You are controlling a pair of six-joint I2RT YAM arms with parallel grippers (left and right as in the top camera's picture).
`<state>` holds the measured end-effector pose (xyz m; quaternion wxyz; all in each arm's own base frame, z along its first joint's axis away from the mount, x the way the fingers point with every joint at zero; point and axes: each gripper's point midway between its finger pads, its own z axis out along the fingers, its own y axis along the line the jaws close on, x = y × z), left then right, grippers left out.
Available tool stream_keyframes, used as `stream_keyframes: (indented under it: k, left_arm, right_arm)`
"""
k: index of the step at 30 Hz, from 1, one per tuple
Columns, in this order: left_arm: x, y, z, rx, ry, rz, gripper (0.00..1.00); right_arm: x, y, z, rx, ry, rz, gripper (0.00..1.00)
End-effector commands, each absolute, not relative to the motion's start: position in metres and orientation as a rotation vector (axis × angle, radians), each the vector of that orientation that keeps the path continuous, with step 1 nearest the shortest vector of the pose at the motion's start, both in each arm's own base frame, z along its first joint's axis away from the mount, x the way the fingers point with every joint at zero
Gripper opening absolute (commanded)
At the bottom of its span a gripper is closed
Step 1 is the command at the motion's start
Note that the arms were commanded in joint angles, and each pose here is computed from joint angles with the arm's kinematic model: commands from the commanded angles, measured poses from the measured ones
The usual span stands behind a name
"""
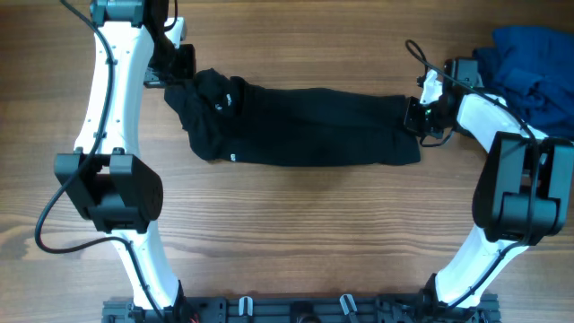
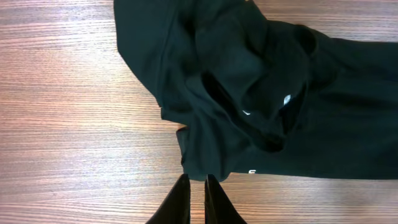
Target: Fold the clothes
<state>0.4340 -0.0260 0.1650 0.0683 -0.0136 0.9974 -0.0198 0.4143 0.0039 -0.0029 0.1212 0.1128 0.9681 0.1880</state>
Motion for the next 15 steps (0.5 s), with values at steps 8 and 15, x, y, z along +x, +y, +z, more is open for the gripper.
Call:
stream_keyframes:
  k: [8,15]
  left_arm:
    - [0.435,-0.025,0.166,-0.042,2.997,-0.055,0.11]
    - [0.435,-0.024,0.166,-0.042,2.997,-0.050,0.11]
  right_arm:
    - [0.391,-0.057,-0.028,0.420,2.824,0.650,0.04]
    - [0.398,-0.043,0.003,0.327,2.820,0.787,0.04]
